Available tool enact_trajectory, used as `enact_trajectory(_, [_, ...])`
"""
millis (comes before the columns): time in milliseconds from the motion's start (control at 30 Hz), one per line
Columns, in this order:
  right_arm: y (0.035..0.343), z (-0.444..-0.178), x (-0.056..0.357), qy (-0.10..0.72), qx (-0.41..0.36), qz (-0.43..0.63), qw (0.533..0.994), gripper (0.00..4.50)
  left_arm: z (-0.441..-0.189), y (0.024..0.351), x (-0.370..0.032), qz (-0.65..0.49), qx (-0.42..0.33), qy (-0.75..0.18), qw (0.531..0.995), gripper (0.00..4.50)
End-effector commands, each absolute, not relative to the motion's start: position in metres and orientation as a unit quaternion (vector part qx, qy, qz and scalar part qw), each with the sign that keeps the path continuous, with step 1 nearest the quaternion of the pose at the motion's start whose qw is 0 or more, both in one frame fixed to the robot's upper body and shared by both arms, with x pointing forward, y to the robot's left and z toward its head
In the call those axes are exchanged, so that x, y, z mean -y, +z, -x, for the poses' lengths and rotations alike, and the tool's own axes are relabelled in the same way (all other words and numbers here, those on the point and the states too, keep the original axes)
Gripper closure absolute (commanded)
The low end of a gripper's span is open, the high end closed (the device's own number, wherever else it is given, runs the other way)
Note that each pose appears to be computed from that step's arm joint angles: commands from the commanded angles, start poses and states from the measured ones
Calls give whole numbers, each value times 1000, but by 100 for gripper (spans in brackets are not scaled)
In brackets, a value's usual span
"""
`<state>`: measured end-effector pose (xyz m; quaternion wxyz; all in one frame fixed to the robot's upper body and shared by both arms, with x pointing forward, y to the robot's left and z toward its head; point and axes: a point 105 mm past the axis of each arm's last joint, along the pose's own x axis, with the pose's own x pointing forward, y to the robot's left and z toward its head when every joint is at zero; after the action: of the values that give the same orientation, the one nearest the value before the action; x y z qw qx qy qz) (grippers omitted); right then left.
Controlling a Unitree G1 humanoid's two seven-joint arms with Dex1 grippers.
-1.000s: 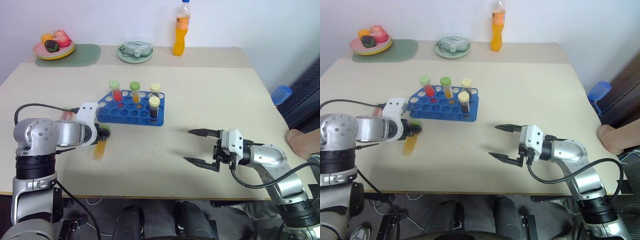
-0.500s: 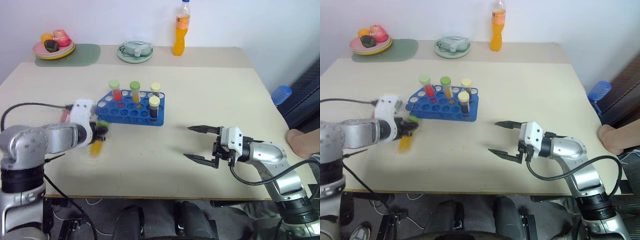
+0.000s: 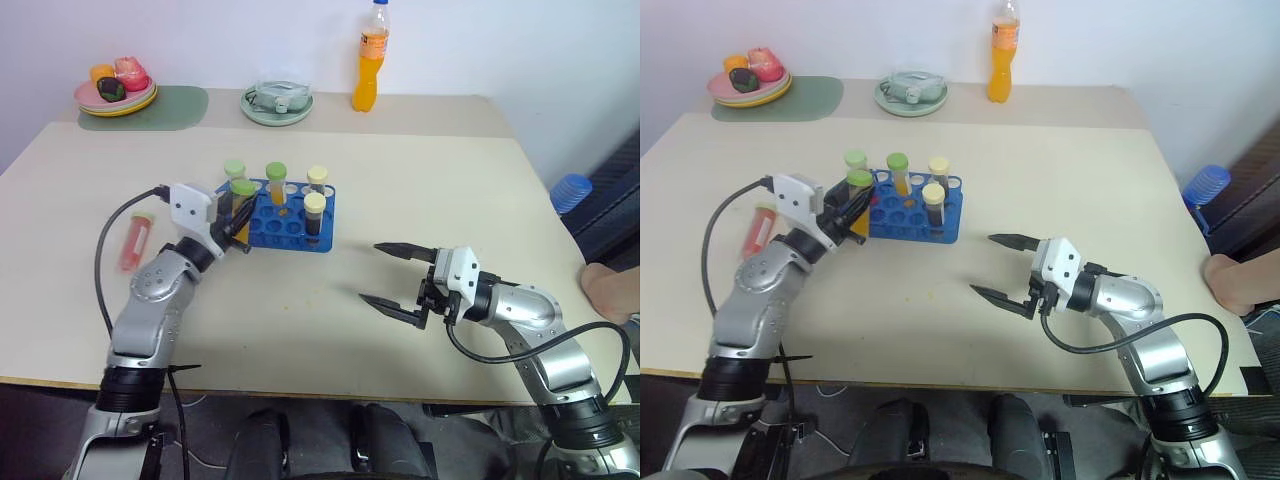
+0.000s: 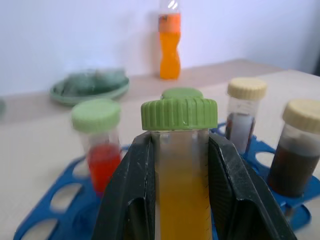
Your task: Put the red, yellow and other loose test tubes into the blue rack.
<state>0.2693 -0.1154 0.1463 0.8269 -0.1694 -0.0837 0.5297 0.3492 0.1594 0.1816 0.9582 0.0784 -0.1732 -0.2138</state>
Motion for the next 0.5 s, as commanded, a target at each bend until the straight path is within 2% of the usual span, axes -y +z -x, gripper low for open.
enact_trajectory(33, [159,-264,113,525,107,181,825,19,-347,199,-151,-65,230,-221,945,372])
enact_trajectory(500, [163,-265,119,507,107,190,834,19,-363,198,-130,-69,291,-241,923,372])
